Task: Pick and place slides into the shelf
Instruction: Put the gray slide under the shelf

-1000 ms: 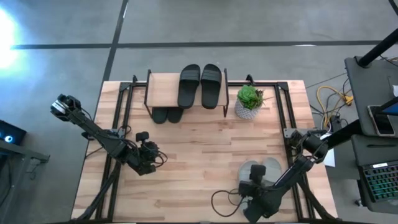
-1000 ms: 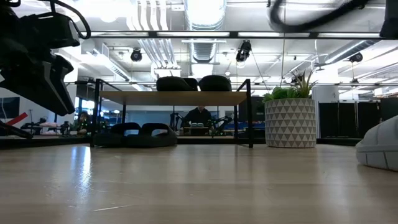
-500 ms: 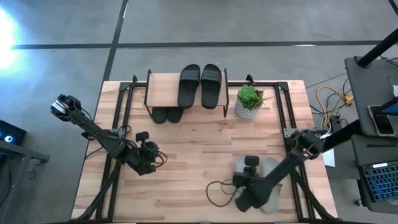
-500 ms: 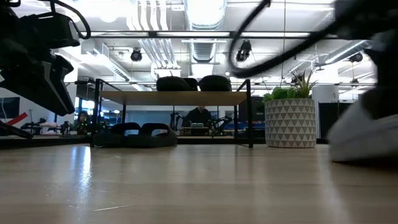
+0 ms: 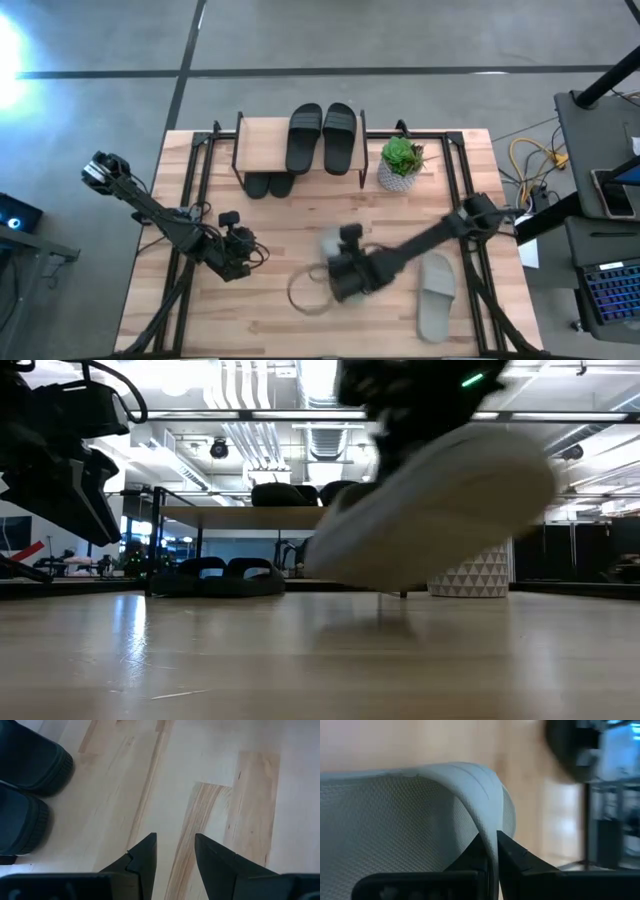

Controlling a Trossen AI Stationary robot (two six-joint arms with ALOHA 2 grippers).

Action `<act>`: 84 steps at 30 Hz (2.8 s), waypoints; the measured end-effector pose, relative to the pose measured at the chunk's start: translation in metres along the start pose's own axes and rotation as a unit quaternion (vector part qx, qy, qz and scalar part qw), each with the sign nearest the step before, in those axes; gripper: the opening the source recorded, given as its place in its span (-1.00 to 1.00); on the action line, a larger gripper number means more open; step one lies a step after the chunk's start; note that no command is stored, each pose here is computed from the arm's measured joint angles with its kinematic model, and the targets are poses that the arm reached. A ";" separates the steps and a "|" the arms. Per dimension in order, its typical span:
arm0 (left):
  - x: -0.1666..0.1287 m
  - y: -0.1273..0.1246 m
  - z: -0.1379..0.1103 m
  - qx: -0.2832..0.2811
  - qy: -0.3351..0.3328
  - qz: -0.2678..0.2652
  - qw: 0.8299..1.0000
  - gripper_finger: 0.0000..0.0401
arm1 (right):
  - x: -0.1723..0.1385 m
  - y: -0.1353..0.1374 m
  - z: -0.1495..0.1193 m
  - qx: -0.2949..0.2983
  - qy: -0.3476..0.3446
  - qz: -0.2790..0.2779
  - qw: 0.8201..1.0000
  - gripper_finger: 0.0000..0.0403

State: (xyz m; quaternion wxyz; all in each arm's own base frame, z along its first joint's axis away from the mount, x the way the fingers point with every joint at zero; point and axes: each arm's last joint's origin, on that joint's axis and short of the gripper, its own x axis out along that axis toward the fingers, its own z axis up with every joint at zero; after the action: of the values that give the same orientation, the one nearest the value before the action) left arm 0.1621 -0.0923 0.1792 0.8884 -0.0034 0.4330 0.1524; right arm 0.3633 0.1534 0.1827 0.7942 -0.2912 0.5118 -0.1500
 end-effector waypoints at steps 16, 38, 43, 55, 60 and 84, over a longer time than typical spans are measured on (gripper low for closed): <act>0.000 0.003 0.000 0.029 -0.010 0.028 0.999 -0.41 | 0.106 -0.075 0.021 -0.059 -0.009 -0.083 0.995 -0.94; 0.000 0.008 -0.005 0.050 0.012 0.047 0.998 -0.41 | 0.190 -0.122 0.045 0.030 0.074 -0.207 0.975 -0.94; 0.001 0.008 -0.006 0.051 0.013 0.048 0.997 -0.41 | 0.182 -0.126 0.041 0.069 0.100 -0.187 0.975 -0.93; 0.001 0.008 -0.006 0.050 0.012 0.048 0.998 -0.41 | 0.170 -0.115 0.037 0.124 0.119 -0.165 0.971 -0.53; 0.001 0.008 -0.006 0.050 0.012 0.047 0.998 -0.41 | 0.158 -0.115 0.051 0.135 0.091 -0.166 0.973 -0.45; 0.001 0.008 -0.005 0.047 0.013 0.045 0.998 -0.41 | 0.145 -0.103 0.054 0.129 0.109 -0.129 0.977 -0.05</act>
State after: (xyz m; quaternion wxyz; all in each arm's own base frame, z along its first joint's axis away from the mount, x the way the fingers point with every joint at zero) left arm 0.1560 -0.0854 0.1764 0.8740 0.0559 0.4512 0.1714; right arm 0.4801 0.0112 0.1577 0.7385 -0.2317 0.5299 -0.3467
